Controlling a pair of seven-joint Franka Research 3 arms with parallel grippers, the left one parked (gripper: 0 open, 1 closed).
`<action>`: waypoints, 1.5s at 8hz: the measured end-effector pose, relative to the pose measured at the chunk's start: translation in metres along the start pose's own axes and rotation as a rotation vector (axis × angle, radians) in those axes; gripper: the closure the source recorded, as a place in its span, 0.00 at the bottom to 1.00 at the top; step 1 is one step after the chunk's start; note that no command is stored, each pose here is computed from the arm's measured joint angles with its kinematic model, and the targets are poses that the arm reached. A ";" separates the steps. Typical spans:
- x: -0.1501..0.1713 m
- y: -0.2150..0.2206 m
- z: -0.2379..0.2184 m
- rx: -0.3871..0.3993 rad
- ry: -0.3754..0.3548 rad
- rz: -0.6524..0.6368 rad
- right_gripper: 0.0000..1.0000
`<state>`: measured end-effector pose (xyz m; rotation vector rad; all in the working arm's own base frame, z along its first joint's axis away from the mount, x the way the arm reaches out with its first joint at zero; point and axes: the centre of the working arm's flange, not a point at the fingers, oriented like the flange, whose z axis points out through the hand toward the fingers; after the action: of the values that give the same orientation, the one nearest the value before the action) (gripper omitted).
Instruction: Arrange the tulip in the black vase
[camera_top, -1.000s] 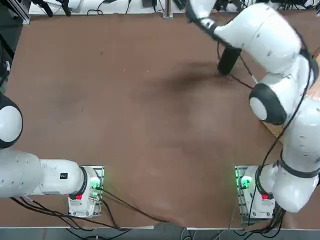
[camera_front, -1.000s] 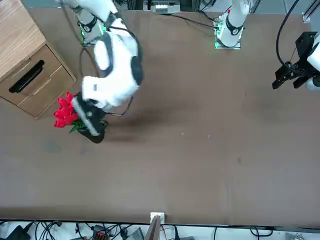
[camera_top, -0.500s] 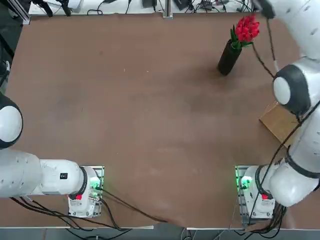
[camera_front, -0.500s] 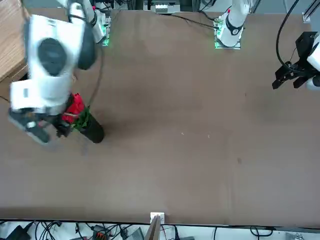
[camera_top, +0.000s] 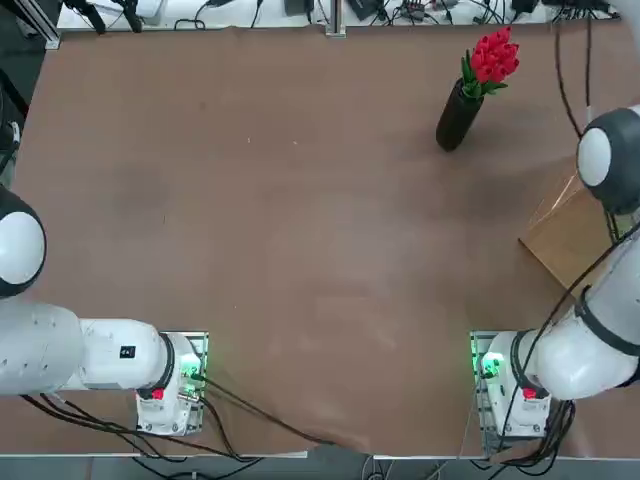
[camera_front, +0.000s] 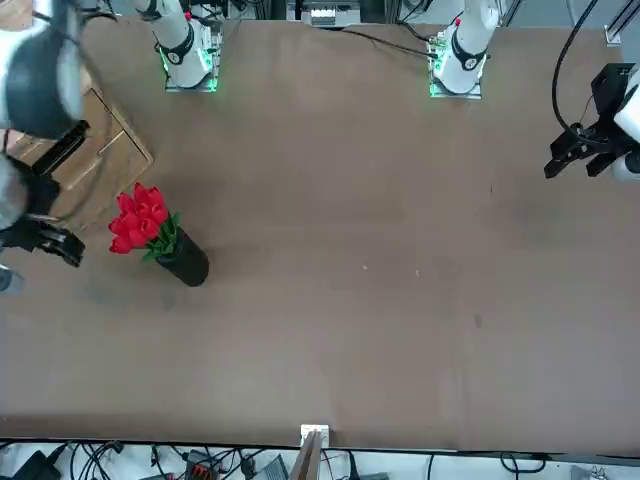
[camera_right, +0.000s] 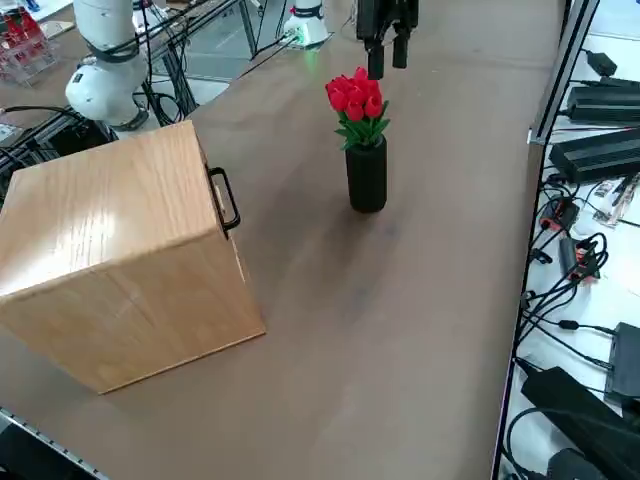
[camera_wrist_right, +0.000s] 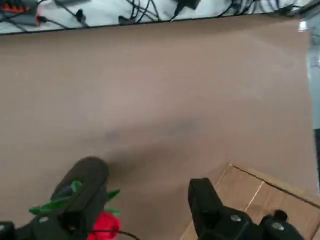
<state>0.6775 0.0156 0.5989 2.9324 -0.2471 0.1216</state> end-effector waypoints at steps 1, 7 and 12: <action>0.001 0.025 -0.003 0.052 -0.006 -0.019 0.00; -0.058 0.060 -0.017 0.188 -0.072 -0.103 0.00; -0.100 0.052 -0.024 0.196 -0.078 -0.223 0.00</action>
<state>0.5689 -0.0145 0.6223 3.1371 0.0874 -0.0020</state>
